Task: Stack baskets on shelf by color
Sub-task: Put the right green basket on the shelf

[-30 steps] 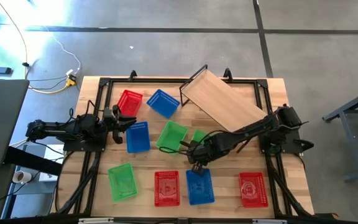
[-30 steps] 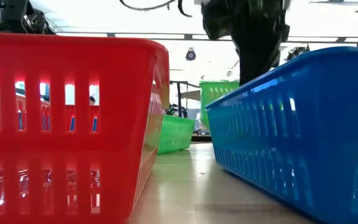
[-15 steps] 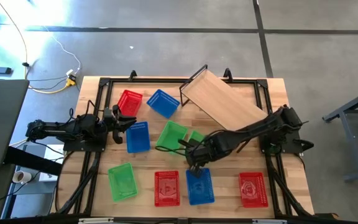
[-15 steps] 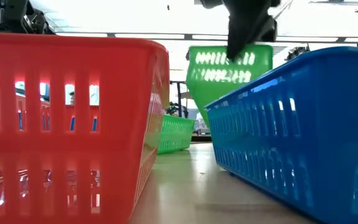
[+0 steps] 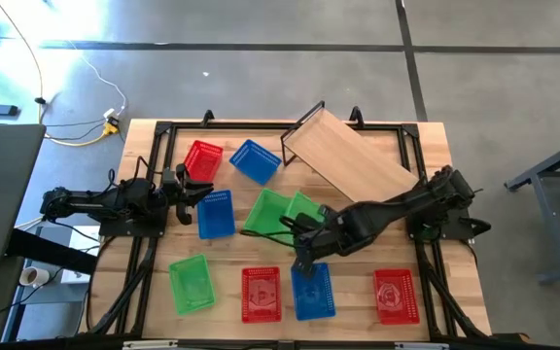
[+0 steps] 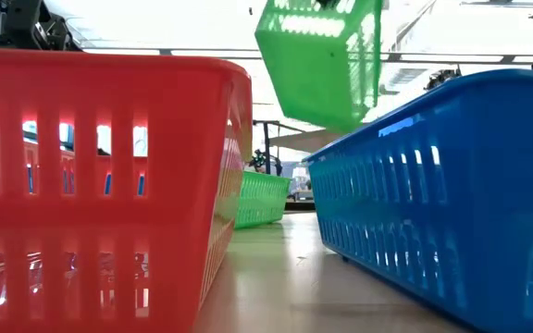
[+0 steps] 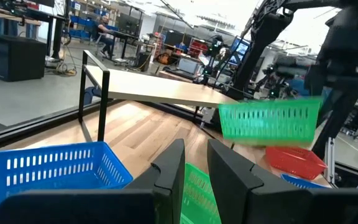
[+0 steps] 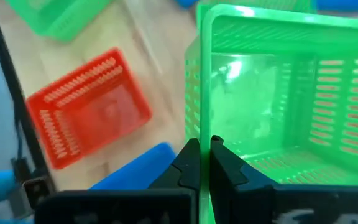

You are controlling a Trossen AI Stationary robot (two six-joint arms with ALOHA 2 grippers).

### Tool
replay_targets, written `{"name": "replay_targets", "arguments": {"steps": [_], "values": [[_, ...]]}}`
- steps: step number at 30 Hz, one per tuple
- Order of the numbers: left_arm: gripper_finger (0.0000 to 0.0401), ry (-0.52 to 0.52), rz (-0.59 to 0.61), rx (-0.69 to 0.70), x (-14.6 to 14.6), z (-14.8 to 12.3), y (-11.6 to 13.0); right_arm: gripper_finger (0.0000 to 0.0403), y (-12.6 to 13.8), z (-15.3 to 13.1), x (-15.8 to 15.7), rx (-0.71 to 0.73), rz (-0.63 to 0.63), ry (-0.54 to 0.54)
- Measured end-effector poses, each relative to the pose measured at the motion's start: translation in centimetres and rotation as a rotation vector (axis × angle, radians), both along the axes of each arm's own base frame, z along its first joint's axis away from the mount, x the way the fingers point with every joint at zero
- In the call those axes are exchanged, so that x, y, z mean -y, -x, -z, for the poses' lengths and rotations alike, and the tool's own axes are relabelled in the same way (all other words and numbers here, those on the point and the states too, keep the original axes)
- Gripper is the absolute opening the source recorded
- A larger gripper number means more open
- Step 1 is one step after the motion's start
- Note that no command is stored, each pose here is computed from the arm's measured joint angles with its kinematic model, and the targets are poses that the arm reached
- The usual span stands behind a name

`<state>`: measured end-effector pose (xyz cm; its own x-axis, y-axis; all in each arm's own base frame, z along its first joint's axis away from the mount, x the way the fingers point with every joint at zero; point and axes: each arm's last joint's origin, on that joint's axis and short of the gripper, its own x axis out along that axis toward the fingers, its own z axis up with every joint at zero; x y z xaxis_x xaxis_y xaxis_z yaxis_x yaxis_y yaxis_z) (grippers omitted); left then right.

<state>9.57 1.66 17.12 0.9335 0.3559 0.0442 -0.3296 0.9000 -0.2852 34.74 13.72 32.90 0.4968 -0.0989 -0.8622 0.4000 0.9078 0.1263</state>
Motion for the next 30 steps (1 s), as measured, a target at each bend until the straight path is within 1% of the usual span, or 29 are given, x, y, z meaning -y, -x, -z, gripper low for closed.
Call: {"name": "replay_targets", "arguments": {"steps": [4,8,13,16,18,22,27,30], "values": [[0.0062,0.0,0.0,0.0,0.0,0.0,0.0,0.0,0.6,-1.3,0.0,0.016,0.003,0.135],[0.0062,0.0,0.0,0.0,0.0,0.0,0.0,0.0,1.7,-2.1,0.5,-0.015,0.069,0.265],[0.0062,0.0,0.0,0.0,0.0,0.0,0.0,0.0,3.2,-2.4,1.2,-0.106,0.159,0.357],[0.0062,0.0,0.0,0.0,0.0,0.0,0.0,0.0,3.7,-2.3,1.7,-0.155,0.201,0.365],[0.0062,0.0,0.0,0.0,0.0,0.0,0.0,0.0,3.6,-2.2,1.9,-0.162,0.193,0.365],[0.0062,0.0,0.0,0.0,0.0,0.0,0.0,0.0,3.3,-1.8,2.9,-0.189,0.217,0.361],[0.0062,0.0,0.0,0.0,0.0,0.0,0.0,0.0,3.2,-0.7,3.3,-0.252,0.191,0.368],[0.0062,0.0,0.0,0.0,0.0,0.0,0.0,0.0,3.9,-0.3,3.5,-0.273,0.19,0.364]]}}
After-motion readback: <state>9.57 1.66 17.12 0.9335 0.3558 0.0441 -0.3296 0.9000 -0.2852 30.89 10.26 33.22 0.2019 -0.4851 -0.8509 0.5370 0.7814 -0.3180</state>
